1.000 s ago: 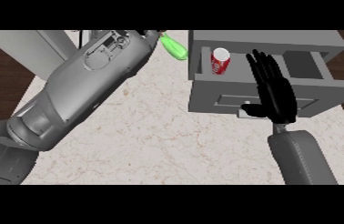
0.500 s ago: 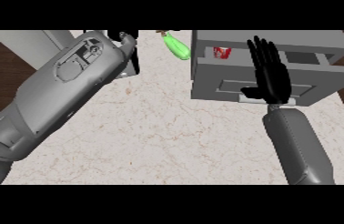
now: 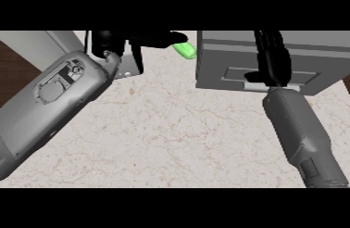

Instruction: Pick up the can, place it into the drawer and close the drawer

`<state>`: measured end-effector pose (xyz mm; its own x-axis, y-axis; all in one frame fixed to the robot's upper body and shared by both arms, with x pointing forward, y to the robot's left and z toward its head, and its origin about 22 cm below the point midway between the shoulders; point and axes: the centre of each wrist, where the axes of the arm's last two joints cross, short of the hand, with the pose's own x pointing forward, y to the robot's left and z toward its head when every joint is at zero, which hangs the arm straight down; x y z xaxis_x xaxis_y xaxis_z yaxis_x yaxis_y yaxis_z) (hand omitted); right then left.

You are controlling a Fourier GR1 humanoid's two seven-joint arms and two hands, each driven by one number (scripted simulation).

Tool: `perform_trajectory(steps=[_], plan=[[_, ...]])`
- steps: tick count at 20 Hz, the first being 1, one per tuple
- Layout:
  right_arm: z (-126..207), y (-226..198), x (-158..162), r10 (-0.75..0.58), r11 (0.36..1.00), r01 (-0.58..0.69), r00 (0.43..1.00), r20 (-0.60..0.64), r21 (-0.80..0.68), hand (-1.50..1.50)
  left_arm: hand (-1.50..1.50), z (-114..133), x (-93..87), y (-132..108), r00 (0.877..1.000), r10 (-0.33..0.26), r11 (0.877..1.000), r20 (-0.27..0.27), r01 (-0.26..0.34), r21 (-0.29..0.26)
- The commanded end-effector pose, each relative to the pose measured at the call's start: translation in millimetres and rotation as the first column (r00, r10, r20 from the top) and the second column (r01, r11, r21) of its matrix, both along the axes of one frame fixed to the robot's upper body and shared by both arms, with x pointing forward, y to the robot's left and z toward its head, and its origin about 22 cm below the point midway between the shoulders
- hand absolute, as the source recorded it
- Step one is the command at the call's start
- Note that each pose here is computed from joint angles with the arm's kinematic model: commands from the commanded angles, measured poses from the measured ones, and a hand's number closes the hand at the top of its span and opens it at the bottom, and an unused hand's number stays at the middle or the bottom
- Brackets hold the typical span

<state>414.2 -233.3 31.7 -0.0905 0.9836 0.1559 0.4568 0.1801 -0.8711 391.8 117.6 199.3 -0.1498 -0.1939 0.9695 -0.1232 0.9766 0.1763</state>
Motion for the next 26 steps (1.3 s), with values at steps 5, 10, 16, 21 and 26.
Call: perform_trajectory(steps=[5, 10, 16, 21, 26], plan=[[24, 22, 28, 0.007, 1.0, -0.007, 1.0, 0.021, 0.001, -1.5, -1.5, -5, -16.7, 15, 1.0, -0.011, 1.0, -0.005, 0.011, 0.009], [47, 21, 40, -0.02, 1.0, 0.02, 1.0, -0.005, 0.02, -1.5, -1.5, -27, -31.1, 27, 1.0, -0.023, 1.0, -0.001, 0.023, 0.009], [54, 45, 46, -0.028, 0.998, 0.027, 0.999, 0.021, 0.048, -1.5, -1.5, -21, -30.9, 35, 0.999, -0.034, 0.999, 0.005, 0.034, 0.01], [66, 47, 50, 0.054, 0.995, -0.055, 0.998, 0.021, 0.085, -1.5, -1.5, -37, -35.8, 30, 1.0, -0.028, 1.0, 0.004, 0.028, 0.008], [71, 51, 51, 0.101, 0.947, -0.12, 0.992, 0.079, 0.3, -1.5, -1.5, -40, -39.7, 38, 1.0, -0.014, 1.0, 0.0, 0.014, 0.013]])
